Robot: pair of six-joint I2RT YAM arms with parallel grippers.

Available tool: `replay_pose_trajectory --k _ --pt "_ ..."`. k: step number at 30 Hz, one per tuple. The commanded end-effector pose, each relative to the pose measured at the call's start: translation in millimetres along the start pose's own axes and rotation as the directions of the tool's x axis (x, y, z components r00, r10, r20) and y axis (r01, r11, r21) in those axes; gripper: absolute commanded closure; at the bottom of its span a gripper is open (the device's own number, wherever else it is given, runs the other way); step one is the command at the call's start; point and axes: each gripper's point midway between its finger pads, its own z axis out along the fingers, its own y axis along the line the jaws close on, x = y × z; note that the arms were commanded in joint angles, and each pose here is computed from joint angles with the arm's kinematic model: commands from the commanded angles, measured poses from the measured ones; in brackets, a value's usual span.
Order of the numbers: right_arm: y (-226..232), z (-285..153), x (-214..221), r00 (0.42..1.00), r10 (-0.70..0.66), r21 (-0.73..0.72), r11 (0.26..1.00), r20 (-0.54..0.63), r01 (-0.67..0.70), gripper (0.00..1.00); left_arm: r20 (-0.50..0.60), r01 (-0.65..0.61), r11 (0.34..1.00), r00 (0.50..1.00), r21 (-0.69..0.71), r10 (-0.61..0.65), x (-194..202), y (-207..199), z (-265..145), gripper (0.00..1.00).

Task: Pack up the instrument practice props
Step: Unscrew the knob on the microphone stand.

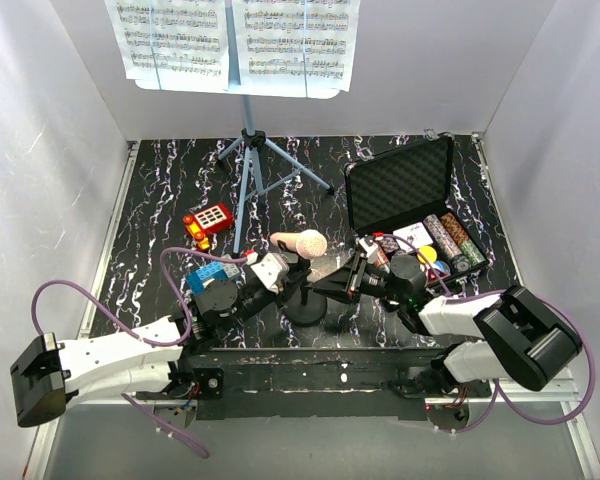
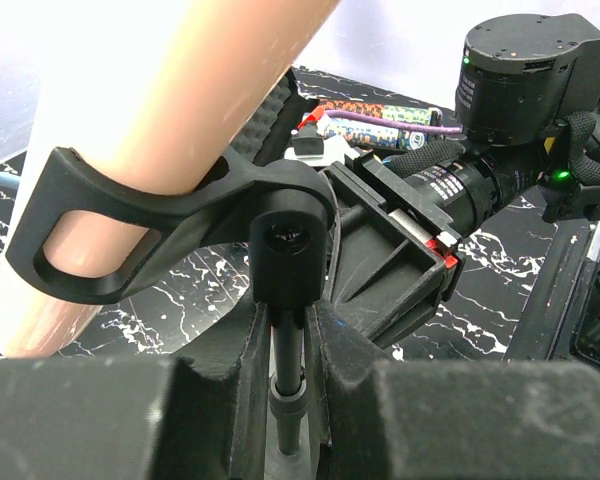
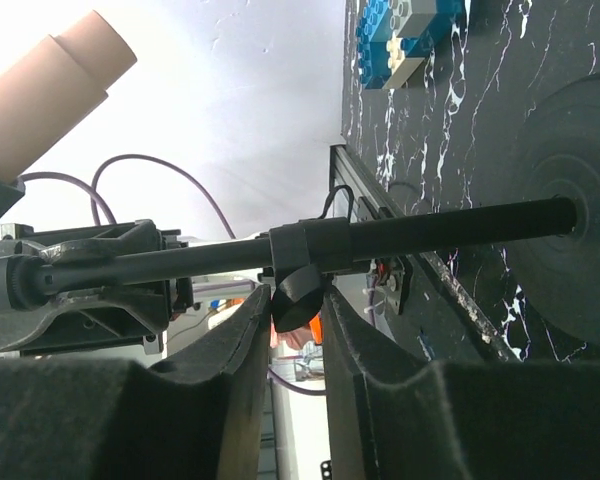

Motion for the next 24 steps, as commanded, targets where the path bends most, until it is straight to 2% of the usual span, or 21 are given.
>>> replay_pose_trajectory --k 1,5,7,10,15,24 --pt "39.5 -3.7 0.8 0.998 -0.067 -0.162 0.985 0.001 0.067 0.71 -0.064 -0.037 0.999 0.997 -0.008 0.037 19.9 3.1 -5.3 1.0" --pt "41.8 -0.6 0.4 0.994 -0.106 -0.159 0.982 -0.013 0.103 0.89 -0.064 -0.033 0.999 0.997 -0.008 0.032 19.7 3.2 -4.9 1.0" --pt "39.6 2.8 1.2 0.983 -0.179 -0.127 0.977 -0.03 0.174 0.99 -0.07 -0.032 0.999 0.997 -0.003 0.032 21.0 1.9 -4.8 1.0" --pt "27.9 6.7 -2.6 0.944 -0.328 0.006 0.945 -0.048 0.328 0.99 -0.068 -0.024 1.0 0.997 -0.002 0.024 19.5 1.3 -4.3 1.0" --pt "16.4 1.2 -18.0 0.798 -0.596 0.234 0.767 -0.088 0.598 0.99 -0.072 -0.014 1.0 0.997 0.002 0.014 20.9 -0.2 -3.4 1.0" --pt "-11.4 -11.2 -41.1 0.557 -0.818 0.414 0.461 -0.146 0.785 0.99 -0.108 0.0 1.0 0.994 0.013 0.001 28.7 -4.2 1.5 1.0"
